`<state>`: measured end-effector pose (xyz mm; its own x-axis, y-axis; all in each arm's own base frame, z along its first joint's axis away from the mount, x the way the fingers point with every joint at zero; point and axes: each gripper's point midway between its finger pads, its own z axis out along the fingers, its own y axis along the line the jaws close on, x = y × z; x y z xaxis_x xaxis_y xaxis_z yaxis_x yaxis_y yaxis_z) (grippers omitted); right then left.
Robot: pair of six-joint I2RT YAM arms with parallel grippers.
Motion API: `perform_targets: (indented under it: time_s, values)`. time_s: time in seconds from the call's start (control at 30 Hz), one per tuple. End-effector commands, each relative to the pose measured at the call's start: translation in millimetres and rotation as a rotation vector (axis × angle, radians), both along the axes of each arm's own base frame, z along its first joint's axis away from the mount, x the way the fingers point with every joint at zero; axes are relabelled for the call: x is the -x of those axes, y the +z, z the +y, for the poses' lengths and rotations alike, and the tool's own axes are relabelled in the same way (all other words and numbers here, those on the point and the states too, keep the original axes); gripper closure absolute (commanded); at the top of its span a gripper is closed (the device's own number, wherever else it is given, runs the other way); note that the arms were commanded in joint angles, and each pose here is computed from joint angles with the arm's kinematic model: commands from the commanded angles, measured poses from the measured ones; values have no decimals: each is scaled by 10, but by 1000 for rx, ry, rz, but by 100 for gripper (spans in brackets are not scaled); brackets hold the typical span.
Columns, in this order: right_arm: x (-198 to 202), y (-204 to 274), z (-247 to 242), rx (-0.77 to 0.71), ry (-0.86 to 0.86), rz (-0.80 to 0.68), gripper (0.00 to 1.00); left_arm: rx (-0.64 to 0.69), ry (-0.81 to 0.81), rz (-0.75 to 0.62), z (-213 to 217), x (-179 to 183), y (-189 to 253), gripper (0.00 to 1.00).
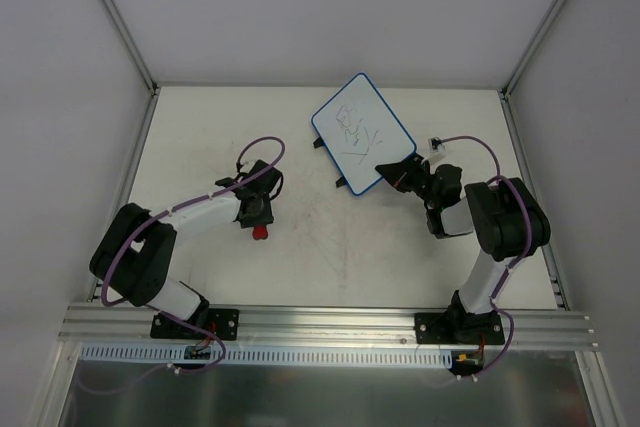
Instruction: Erase the whiteboard
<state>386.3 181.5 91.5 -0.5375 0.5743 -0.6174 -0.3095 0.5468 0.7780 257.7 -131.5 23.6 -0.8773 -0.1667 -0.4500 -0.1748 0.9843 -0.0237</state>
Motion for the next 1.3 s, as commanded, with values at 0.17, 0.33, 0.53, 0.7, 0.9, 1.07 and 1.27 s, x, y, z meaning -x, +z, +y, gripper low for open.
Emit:
perform_targets:
  time_s: [0.17,0.33,0.53,0.7,0.9,1.07,1.27]
  values:
    - [-133,483,-87,-30,-37,-234,100,18,-37,4,-116,-47,21,64]
    - [-133,478,-87,-31,-37,-231,100,16,-42,10,-123,-60,8,71]
    - [-134,477,-91,-29,-37,-232,100,28,-60,-8,-153,-93,84,100]
    - [-132,477,-81,-29,-29,-232,100,94,-109,-100,-304,-253,446,100]
    - [-114,482,-45,-28,-11,-237,100,233,-231,-232,-683,-674,1145,100]
    - [-86,475,20,-14,11,-249,100,381,-294,-259,-1003,-1129,1524,100]
    - [-71,466,25,-12,17,-248,100,446,-317,-331,-1323,-1743,1838,100]
